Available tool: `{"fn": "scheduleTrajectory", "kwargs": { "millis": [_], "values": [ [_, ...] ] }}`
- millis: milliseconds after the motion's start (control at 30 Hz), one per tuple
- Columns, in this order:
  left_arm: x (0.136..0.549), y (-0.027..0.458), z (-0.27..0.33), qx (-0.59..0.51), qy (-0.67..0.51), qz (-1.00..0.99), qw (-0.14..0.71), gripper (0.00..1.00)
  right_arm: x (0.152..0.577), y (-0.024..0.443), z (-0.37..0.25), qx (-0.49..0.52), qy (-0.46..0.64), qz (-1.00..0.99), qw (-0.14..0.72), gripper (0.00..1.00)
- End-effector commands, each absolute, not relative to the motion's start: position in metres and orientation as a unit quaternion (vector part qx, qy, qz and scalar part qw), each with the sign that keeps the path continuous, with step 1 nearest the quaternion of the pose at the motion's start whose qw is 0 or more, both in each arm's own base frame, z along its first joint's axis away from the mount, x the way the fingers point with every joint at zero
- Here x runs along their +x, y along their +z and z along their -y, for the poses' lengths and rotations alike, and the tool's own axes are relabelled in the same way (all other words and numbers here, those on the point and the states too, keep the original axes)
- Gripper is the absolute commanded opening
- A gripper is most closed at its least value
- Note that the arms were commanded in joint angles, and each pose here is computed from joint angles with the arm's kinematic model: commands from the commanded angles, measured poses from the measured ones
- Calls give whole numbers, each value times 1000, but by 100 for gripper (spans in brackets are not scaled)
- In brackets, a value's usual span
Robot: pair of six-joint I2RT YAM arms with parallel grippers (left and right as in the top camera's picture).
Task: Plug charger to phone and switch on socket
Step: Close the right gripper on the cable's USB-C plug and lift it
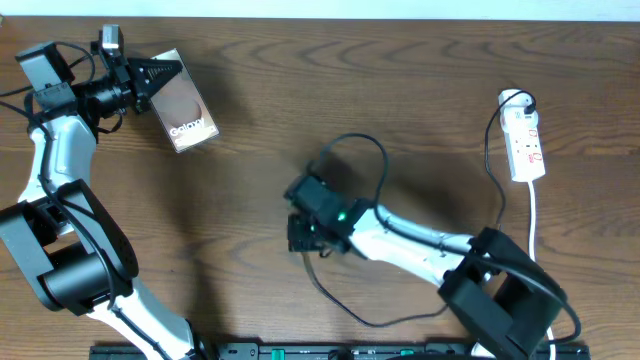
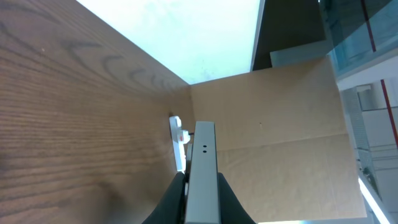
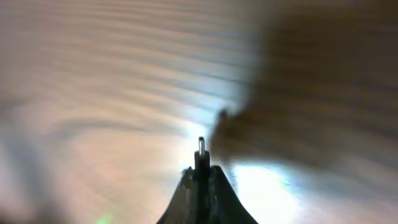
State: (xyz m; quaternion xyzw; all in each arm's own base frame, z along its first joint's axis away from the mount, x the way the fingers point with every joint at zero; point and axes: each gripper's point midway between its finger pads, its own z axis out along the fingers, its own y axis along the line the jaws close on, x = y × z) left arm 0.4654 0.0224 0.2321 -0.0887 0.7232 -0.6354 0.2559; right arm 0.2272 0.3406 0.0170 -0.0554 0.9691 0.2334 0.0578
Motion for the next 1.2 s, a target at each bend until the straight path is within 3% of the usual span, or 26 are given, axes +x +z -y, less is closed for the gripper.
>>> {"fn": "scheduleTrajectory", "kwargs": {
  "millis": [0,133,300,400,567,900,1167],
  "values": [
    [456,247,-20,-62,-645,-716,262,7,210,65,-378,-196,427,-883,-14,1],
    [456,247,-20,-62,-645,-716,262,8,224,108,-377,-248,541,-804,-8,1],
    [456,247,-20,-62,-645,-716,262,7,270,121,-345,-238,586,-774,34,1],
    [456,247,-20,-62,-645,-716,262,8,277,118,-338,-257,640,-724,20,1],
    [456,247,-19,-61,-644,-716,263,7,268,109,-346,-292,664,-688,11,1],
    [456,247,-15,-54,-645,-716,262,7,253,129,-372,-404,681,-605,86,1],
    [456,247,19,-19,-650,-718,247,7,277,147,-383,-365,678,-625,129,1]
  ]
}}
